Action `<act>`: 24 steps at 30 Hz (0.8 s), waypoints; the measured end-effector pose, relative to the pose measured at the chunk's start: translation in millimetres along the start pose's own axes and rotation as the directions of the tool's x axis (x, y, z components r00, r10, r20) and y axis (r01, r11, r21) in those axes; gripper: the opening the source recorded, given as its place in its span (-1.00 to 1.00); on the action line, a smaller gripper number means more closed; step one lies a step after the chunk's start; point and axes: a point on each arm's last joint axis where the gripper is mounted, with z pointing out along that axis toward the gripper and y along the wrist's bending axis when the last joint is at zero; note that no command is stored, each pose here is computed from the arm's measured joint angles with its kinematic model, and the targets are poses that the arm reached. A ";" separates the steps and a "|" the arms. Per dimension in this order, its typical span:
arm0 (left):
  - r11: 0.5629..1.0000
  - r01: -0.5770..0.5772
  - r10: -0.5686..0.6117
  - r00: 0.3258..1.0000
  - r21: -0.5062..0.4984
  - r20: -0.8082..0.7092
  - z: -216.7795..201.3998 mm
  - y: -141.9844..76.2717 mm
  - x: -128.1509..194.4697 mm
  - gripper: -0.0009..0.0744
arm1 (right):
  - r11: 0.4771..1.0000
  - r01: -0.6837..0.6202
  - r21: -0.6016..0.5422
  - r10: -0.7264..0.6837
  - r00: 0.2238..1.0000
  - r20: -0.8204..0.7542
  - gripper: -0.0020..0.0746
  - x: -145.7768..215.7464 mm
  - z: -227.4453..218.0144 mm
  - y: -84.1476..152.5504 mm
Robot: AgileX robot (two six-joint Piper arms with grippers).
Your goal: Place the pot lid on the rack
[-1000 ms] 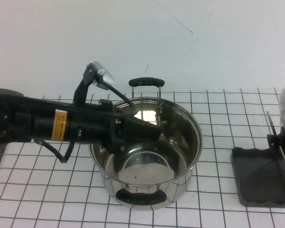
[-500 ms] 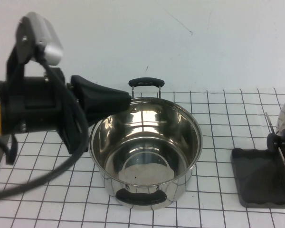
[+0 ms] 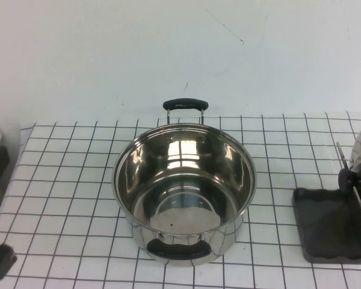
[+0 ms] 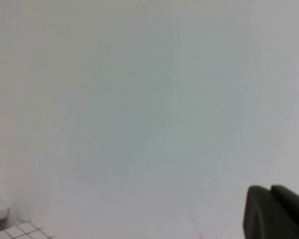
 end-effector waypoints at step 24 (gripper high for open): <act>0.988 0.079 -0.053 0.981 -0.134 0.189 -63.0 -7.2 52.0 -0.98 | 0.994 -0.108 -0.025 0.106 0.992 -0.066 -0.95 85.1 -23.6 29.0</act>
